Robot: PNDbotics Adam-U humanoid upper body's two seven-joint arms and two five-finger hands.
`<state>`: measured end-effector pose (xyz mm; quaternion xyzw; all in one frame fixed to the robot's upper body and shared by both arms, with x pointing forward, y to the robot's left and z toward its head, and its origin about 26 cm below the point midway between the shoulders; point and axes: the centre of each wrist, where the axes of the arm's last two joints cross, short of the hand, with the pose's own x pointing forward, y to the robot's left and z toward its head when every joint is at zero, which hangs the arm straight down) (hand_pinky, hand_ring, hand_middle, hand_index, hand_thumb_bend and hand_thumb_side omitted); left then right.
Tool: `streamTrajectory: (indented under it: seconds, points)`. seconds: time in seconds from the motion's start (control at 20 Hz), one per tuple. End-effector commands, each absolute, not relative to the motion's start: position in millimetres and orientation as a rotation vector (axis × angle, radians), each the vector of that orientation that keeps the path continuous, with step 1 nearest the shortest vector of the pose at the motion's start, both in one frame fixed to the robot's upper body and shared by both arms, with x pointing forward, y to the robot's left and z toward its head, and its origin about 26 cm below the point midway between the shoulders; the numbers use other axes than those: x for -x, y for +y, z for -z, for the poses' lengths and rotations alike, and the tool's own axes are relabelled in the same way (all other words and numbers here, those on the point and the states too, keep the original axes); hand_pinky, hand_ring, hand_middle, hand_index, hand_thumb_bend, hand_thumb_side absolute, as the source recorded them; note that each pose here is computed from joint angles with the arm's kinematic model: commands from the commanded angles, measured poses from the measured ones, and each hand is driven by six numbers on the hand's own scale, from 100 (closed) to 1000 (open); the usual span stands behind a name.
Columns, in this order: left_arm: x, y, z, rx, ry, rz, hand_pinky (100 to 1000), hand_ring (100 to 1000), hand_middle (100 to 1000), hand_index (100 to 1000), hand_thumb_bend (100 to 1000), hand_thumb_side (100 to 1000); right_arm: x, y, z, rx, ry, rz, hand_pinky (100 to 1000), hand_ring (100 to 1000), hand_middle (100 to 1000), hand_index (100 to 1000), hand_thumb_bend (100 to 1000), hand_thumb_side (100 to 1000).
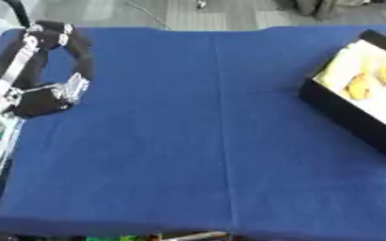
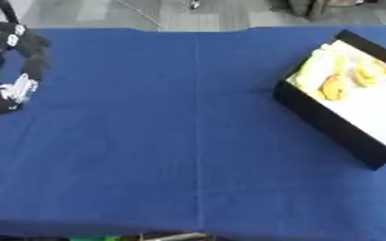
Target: Pick up the objects with one hand, pass them to the other hand, and then place them into the box on the other side of the table.
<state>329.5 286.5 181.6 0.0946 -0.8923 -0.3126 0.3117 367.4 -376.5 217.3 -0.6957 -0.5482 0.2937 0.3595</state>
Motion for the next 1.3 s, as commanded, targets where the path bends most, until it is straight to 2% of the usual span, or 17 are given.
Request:
streamTrajectory:
  seconds: [0.05,0.25,0.55,0.75,0.85,1.3]
  points:
    - [-329.3,287.9,-185.2,-0.228,-2.373,0.743,732,462,444,462,100,490,-353.7,-367.7,-231.0,1.798,-1.588,-0.614,836,905,804,975,100,100]
    - [-330.8,280.5,-181.7,-0.159,-2.377,0.65,738,474,464,481,100,526,-339.8,-342.1,-216.4,1.706,-1.772,-0.514,825,908,789,965,100,110]
    - [-332.0,267.9,-171.1,-0.051,-2.357,0.577,750,500,510,526,100,575,-311.6,-300.9,-188.5,1.537,-1.937,-0.344,805,928,755,953,100,554]
    - [-332.4,264.8,-168.0,-0.02,-2.345,0.569,750,500,511,527,100,577,-295.0,-288.0,-186.6,1.485,-1.995,-0.228,804,928,754,953,100,554]
    - [-333.0,261.6,-163.5,0.006,-2.33,0.554,758,518,534,556,100,610,-291.5,-281.0,-177.0,1.434,-2.002,-0.192,799,943,742,950,100,556]
    - [-334.8,251.7,-154.5,0.095,-2.299,0.532,759,516,531,552,100,635,-285.7,-247.3,-153.0,1.205,-2.122,-0.085,797,948,733,939,100,559]
